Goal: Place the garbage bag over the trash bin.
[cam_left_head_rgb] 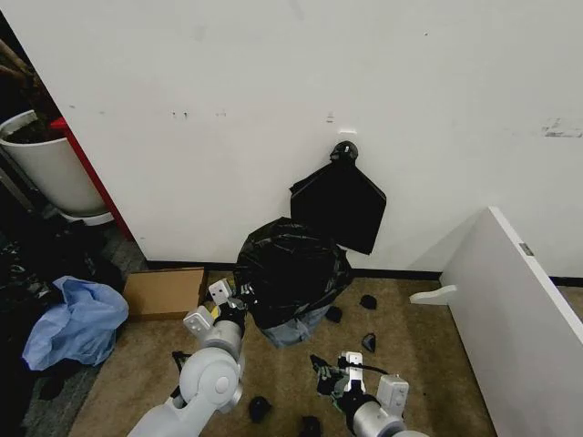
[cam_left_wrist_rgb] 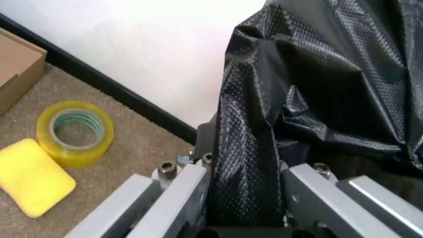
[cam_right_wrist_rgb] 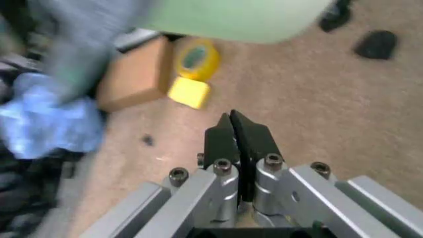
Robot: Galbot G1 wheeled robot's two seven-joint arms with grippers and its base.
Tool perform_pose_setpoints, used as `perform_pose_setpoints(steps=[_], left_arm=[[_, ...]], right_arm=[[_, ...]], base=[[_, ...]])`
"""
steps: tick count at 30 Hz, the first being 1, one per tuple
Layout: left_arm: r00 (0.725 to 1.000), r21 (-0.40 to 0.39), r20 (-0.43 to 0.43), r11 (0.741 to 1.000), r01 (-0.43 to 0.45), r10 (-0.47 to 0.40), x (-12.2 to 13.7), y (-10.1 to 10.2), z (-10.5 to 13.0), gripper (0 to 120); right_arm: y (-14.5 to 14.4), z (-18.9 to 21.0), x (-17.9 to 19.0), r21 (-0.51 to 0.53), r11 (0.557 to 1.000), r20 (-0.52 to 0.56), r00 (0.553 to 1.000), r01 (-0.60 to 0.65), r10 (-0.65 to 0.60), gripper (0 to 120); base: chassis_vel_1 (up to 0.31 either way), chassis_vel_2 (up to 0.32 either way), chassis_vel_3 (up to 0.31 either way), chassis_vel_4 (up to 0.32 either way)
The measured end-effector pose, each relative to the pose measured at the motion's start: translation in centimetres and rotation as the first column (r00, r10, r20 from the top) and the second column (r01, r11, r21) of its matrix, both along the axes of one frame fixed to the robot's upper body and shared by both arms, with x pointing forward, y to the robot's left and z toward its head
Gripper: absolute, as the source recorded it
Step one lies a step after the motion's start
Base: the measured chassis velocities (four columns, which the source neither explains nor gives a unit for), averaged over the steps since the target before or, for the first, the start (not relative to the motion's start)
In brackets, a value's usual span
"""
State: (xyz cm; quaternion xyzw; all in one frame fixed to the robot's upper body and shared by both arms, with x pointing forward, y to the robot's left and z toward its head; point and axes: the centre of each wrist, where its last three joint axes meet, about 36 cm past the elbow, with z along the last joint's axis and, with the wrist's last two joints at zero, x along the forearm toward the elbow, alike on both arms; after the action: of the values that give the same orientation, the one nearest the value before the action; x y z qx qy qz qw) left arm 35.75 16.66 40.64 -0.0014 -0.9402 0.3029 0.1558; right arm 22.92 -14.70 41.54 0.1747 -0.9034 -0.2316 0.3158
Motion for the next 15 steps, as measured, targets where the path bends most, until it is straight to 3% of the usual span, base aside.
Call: perform_pose_setpoints(steps=[3,7,15], left_arm=[[1.000,0.003,0.001,1.000,-0.005,0.005,0.1,0.2,0.0,0],[1.000,-0.001,-0.001,1.000,-0.007,0.007,0.1,0.3,0.0,0],[1.000,-0.004,-0.003,1.000,-0.003,0.003,0.0,0.2,0.1,0]], right_arm=[[-0.3,0.6,-1.2,0.059,0.997,0.047,0.998,-0.042,0.039,0],[-0.6,0.2,-3.6,0.114,0.989,0.121,0.989,-0.098,0.084,19],[0.0,0.7,-2.3,0.187,0.980,0.184,0.983,-0.064,0.029,43]], base=[[0.000,0.000,0.000,0.000],[0.000,0.000,0.000,0.000],[0.000,0.000,0.000,0.000]])
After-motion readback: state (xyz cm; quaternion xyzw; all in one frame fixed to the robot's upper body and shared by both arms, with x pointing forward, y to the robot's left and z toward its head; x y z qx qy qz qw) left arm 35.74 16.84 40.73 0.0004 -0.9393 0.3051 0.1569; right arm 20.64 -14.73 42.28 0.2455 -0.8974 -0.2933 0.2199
